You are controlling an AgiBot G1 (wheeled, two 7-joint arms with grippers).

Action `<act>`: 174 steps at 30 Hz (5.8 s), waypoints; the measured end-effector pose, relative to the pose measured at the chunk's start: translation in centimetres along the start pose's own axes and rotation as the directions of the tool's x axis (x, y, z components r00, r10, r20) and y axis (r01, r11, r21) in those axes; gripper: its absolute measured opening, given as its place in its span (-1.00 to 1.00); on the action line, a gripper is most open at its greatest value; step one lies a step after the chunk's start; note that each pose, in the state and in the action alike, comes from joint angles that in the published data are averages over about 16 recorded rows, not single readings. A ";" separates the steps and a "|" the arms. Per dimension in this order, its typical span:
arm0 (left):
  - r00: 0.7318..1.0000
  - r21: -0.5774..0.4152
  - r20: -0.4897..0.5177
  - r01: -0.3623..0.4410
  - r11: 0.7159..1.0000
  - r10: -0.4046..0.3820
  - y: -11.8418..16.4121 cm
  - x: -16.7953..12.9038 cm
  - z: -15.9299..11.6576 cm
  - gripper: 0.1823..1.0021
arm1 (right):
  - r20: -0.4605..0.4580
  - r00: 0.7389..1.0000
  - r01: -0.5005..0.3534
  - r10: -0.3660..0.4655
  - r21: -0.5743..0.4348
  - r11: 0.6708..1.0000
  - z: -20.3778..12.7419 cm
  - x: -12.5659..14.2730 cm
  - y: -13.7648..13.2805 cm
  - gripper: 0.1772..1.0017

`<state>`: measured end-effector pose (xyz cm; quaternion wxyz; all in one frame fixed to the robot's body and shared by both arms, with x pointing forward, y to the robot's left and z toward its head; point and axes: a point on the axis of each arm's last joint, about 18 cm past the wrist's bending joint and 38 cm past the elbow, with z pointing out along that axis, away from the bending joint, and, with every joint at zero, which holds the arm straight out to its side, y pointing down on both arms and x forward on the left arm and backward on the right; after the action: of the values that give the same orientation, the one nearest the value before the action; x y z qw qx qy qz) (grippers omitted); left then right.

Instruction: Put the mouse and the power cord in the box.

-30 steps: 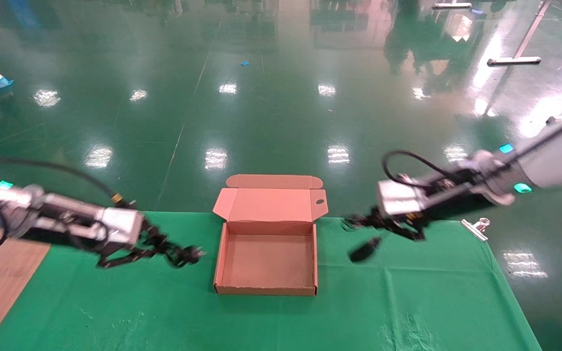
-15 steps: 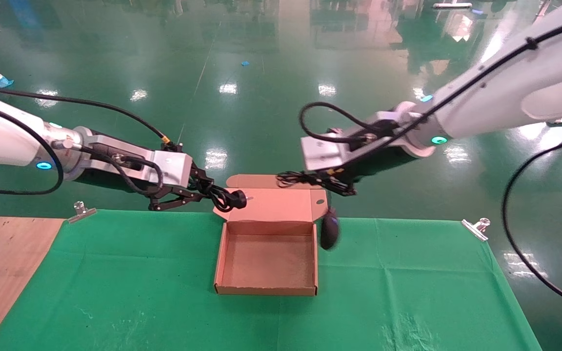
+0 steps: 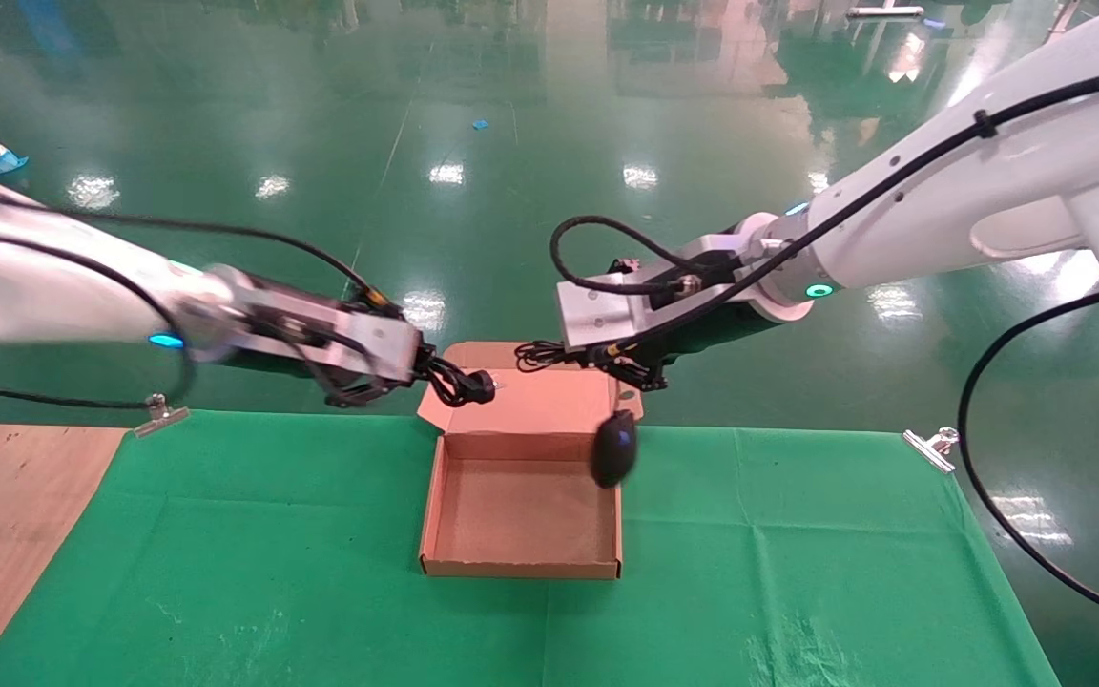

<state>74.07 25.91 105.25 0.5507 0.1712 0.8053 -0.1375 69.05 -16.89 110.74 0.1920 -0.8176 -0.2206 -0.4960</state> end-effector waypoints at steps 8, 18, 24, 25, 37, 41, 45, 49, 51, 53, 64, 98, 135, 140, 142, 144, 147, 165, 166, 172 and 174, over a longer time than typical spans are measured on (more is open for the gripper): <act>0.995 -0.071 0.097 0.019 0.997 -0.012 -1.5 3.7 6.6 -0.63 | 0.005 1.000 -0.029 0.029 0.000 1.000 -1.0 -0.8 1.7 -0.88; 0.988 -0.040 0.124 0.096 0.995 -0.091 -5.3 10.4 11.5 -0.63 | 0.020 0.998 -0.062 0.062 -0.007 0.998 -1.9 -2.6 4.2 -0.88; 0.987 -0.039 0.082 0.142 0.989 -0.138 -6.8 13.1 12.7 -0.63 | 0.023 0.997 -0.077 0.077 -0.011 0.997 -2.1 -3.5 5.1 -0.88; 0.987 -0.042 0.076 0.147 0.988 -0.144 -6.9 13.3 12.8 -0.63 | 0.023 0.997 -0.079 0.080 -0.012 0.997 -2.1 -3.6 5.2 -0.88; 0.984 -0.065 0.026 0.178 0.982 -0.176 -7.9 14.4 13.3 -0.59 | 0.029 0.995 -0.100 0.100 -0.008 0.995 -1.7 -4.5 6.0 -0.88; 0.984 -0.061 0.022 0.178 0.982 -0.177 -8.2 14.4 13.3 -0.54 | 0.031 0.994 -0.103 0.104 -0.003 0.995 -1.6 -4.7 6.0 -0.88; 0.985 -0.057 0.017 0.175 0.983 -0.174 -8.3 14.4 13.3 -0.43 | 0.034 0.994 -0.105 0.105 0.004 0.994 -1.5 -4.7 5.9 -0.88; 0.987 -0.056 0.010 0.159 0.986 -0.159 -8.1 13.9 12.9 -0.30 | 0.034 0.994 -0.101 0.101 0.013 0.995 -1.4 -4.5 5.5 -0.88; 0.988 -0.053 0.009 0.155 0.987 -0.154 -7.9 13.6 12.5 -0.22 | 0.033 0.995 -0.097 0.096 0.019 0.995 -1.3 -4.3 5.1 -0.88; 0.988 -0.048 0.010 0.151 0.987 -0.151 -7.6 13.1 11.9 -0.16 | 0.031 0.995 -0.091 0.090 0.023 0.996 -1.1 -4.0 4.7 -0.88; 0.970 0.046 0.024 0.241 0.969 -0.243 -3.6 11.2 5.0 0.42 | 0.019 0.999 -0.029 0.029 0.028 0.999 1.7 -2.3 1.2 -0.88; 0.879 0.203 0.034 0.460 0.864 -0.476 9.8 15.5 -7.8 1.00 | -0.082 0.991 0.105 -0.107 -0.038 0.994 13.9 -9.3 -3.4 -0.88; 0.879 0.213 0.030 0.459 0.862 -0.476 10.2 15.3 -7.7 1.00 | 0.026 0.999 0.029 -0.028 -0.028 0.999 15.6 -13.8 -3.0 -0.52; 0.877 0.220 0.028 0.462 0.859 -0.479 10.0 15.3 -7.7 1.00 | 0.030 1.000 0.007 -0.007 -0.019 1.000 15.4 -14.0 -2.9 -0.29; 0.874 0.229 0.026 0.467 0.854 -0.485 9.8 15.3 -7.7 1.00 | 0.034 0.999 -0.015 0.015 -0.009 1.000 15.3 -14.3 -2.8 -0.17; 0.870 0.242 0.023 0.473 0.847 -0.492 9.6 15.2 -7.8 1.00 | 0.040 0.998 -0.045 0.045 0.005 0.999 15.1 -14.6 -2.7 -0.06; 0.862 0.268 0.017 0.485 0.833 -0.507 9.0 15.1 -8.0 1.00 | 0.053 0.993 -0.104 0.102 0.033 0.994 14.6 -15.2 -2.5 0.10; 0.788 0.482 -0.091 0.570 0.666 -0.608 3.9 13.9 -10.7 1.00 | 0.177 0.855 -0.519 0.488 0.270 0.811 8.3 -18.7 -1.1 0.86; 0.785 0.492 -0.100 0.573 0.655 -0.612 3.6 13.9 -10.9 1.00 | 0.183 0.845 -0.535 0.503 0.283 0.796 7.8 -18.8 -1.0 0.88; 0.766 0.547 -0.153 0.592 0.593 -0.624 1.8 13.7 -12.3 1.00 | 0.222 0.790 -0.611 0.572 0.359 0.705 4.6 -19.2 -0.4 0.97; 0.761 0.562 -0.172 0.597 0.572 -0.626 1.2 13.6 -12.8 1.00 | 0.234 0.774 -0.630 0.589 0.383 0.676 3.4 -19.3 -0.3 0.99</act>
<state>59.26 33.98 97.04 0.4064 0.0405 0.7177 -0.5640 63.43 -18.17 92.01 0.5156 -0.8002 -0.0502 -0.3023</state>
